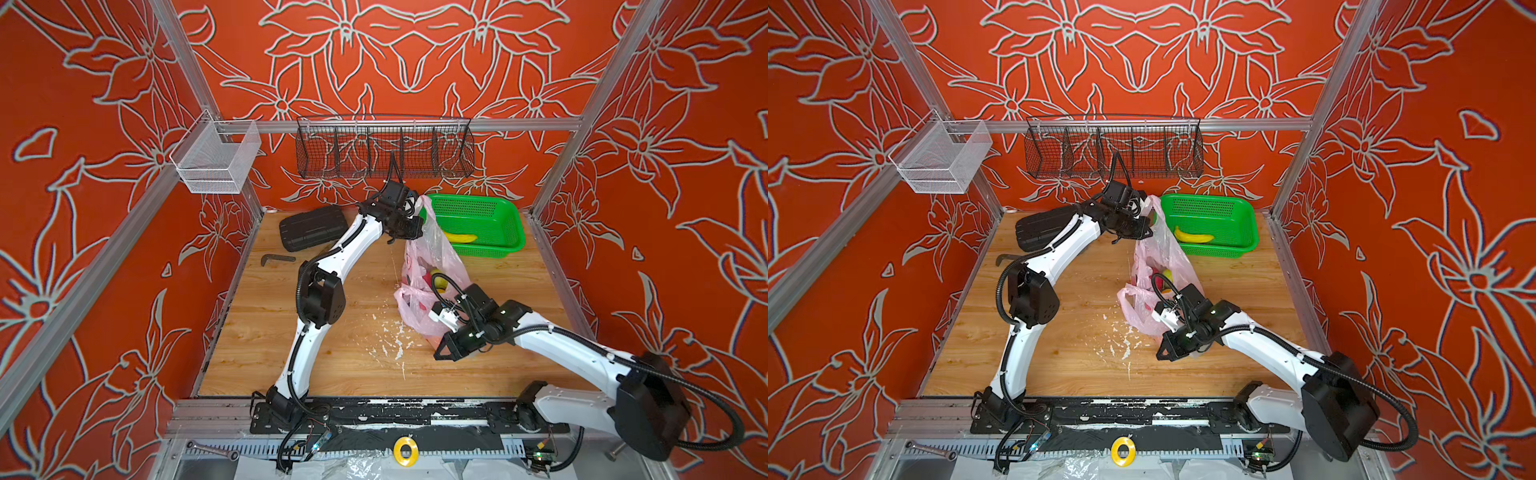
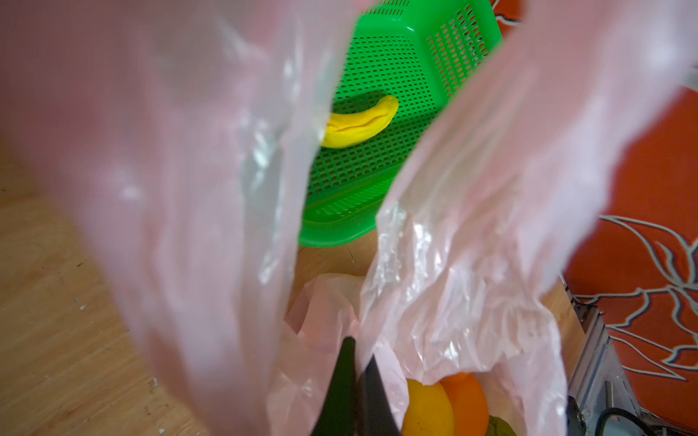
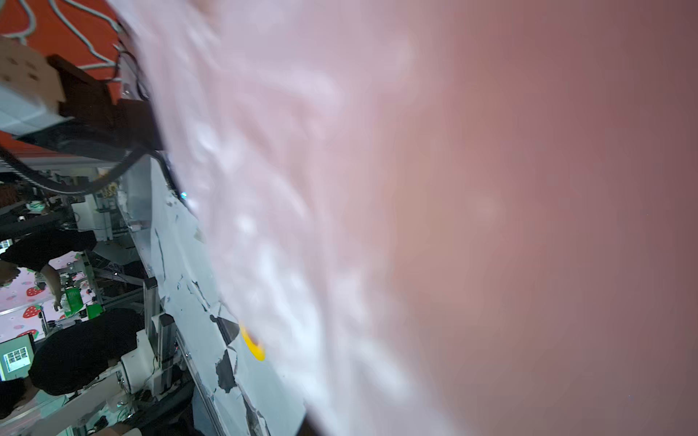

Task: Untie the knot of the plastic bag and take out the fruit
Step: Open the plastic bag at the center of the table.

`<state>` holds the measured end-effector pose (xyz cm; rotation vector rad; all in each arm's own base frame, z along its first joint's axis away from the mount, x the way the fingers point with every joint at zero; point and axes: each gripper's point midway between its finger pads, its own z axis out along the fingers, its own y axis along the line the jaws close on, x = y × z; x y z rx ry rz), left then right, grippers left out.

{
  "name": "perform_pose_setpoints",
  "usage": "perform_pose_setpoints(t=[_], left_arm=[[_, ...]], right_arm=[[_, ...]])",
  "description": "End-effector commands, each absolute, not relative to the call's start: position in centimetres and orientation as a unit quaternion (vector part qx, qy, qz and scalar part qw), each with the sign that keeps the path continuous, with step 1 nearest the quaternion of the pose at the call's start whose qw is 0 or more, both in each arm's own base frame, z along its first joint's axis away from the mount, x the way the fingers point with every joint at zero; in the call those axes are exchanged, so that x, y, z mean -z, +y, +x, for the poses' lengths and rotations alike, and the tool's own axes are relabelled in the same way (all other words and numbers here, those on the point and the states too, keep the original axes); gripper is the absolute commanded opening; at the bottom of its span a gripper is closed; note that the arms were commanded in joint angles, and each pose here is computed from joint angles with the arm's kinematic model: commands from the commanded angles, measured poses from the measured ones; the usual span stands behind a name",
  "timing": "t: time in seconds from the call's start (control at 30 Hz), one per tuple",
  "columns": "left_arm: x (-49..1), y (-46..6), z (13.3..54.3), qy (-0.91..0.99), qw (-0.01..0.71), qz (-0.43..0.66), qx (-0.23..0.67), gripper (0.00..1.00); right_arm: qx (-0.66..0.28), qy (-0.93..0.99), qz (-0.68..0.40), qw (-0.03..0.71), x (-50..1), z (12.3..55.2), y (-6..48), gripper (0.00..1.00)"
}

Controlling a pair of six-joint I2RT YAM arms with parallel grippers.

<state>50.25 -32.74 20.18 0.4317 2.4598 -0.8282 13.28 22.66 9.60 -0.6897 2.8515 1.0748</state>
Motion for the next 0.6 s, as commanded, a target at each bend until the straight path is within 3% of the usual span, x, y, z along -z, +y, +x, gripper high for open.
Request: perform_pose_setpoints(t=[0.0, 0.07, 0.13, 0.23, 0.43, 0.5, 0.57], left_arm=[[-20.5, -32.9, 49.6, 0.904, 0.243, 0.153, 0.315, 0.1], [-21.3, -32.5, 48.9, 0.905, 0.245, 0.146, 0.317, 0.27], [-22.6, -32.1, 48.0, 0.903, 0.248, 0.139, 0.321, 0.4], [-24.7, -31.2, 46.2, 0.901, 0.257, 0.118, 0.328, 0.55], [-28.4, -28.9, 42.1, 0.899, 0.28, 0.07, 0.331, 0.73], [-28.7, -28.2, 40.6, 0.903, 0.276, 0.043, 0.327, 0.75], [-28.5, -27.6, 38.7, 0.912, 0.264, 0.02, 0.314, 0.77]], right_arm=[[-0.338, 0.912, -0.225, 0.062, -11.5, 14.9, 23.2, 0.0], [-0.321, 0.916, -0.224, 0.09, -12.7, 15.6, 22.6, 0.04], [-0.315, 0.915, -0.222, 0.118, -14.3, 16.2, 22.4, 0.12], [-0.324, 0.903, -0.217, 0.183, -18.4, 17.4, 22.4, 0.17], [-0.284, 0.894, -0.177, 0.297, -25.6, 21.5, 21.4, 0.26], [-0.256, 0.898, -0.151, 0.326, -27.4, 23.2, 20.8, 0.27], [-0.221, 0.903, -0.111, 0.352, -28.5, 25.1, 19.7, 0.35]])
